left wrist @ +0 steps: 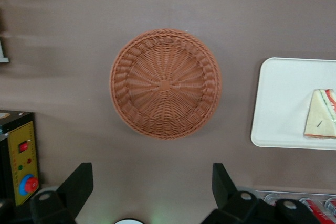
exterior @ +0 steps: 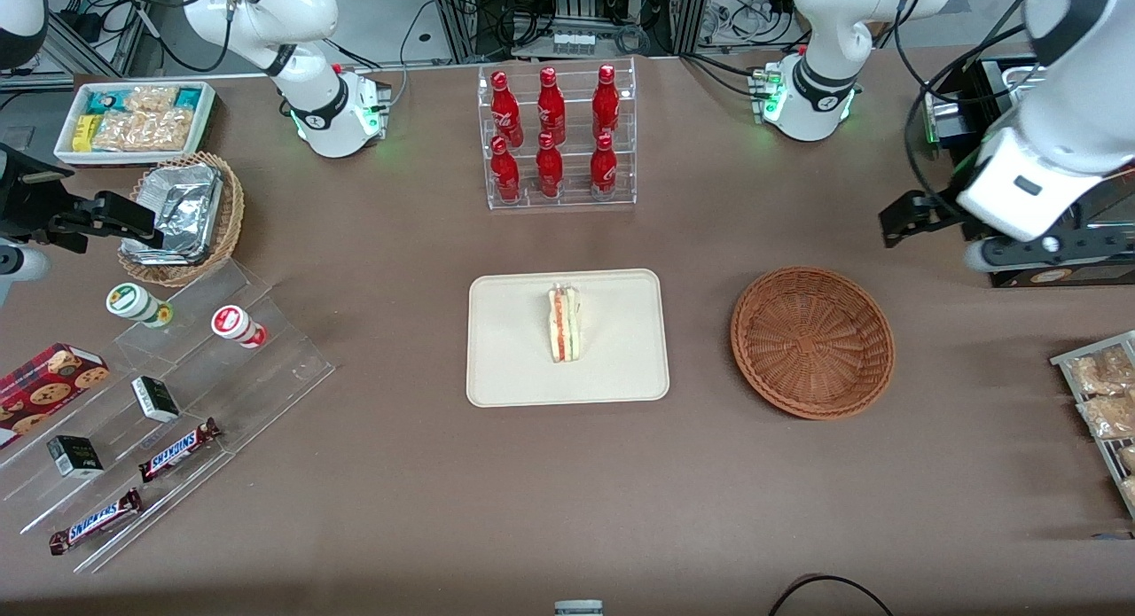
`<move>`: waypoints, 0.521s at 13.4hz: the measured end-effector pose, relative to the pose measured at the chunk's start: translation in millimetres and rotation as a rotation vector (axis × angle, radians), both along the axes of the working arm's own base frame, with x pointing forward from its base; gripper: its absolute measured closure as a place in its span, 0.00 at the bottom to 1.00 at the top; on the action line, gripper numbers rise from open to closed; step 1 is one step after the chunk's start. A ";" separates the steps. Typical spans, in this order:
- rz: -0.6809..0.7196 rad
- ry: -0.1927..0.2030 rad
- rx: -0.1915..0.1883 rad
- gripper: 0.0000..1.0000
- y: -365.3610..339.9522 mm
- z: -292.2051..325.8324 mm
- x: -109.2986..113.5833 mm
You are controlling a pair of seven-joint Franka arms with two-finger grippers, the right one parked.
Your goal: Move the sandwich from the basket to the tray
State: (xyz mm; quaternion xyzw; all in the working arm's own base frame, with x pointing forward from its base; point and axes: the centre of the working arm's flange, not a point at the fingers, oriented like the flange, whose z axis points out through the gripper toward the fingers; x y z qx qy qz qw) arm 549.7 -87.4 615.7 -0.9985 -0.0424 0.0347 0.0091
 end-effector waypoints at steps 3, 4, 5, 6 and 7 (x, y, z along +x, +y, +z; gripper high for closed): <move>-0.046 -0.005 -0.005 0.00 14.7 2.5 2.8; -0.062 -0.012 -0.007 0.00 20.1 5.5 5.1; -0.068 -0.019 -0.008 0.00 25.4 8.5 7.7; -0.070 -0.022 -0.009 0.00 28.6 9.6 9.8; -0.072 -0.022 -0.009 0.00 29.8 9.5 11.1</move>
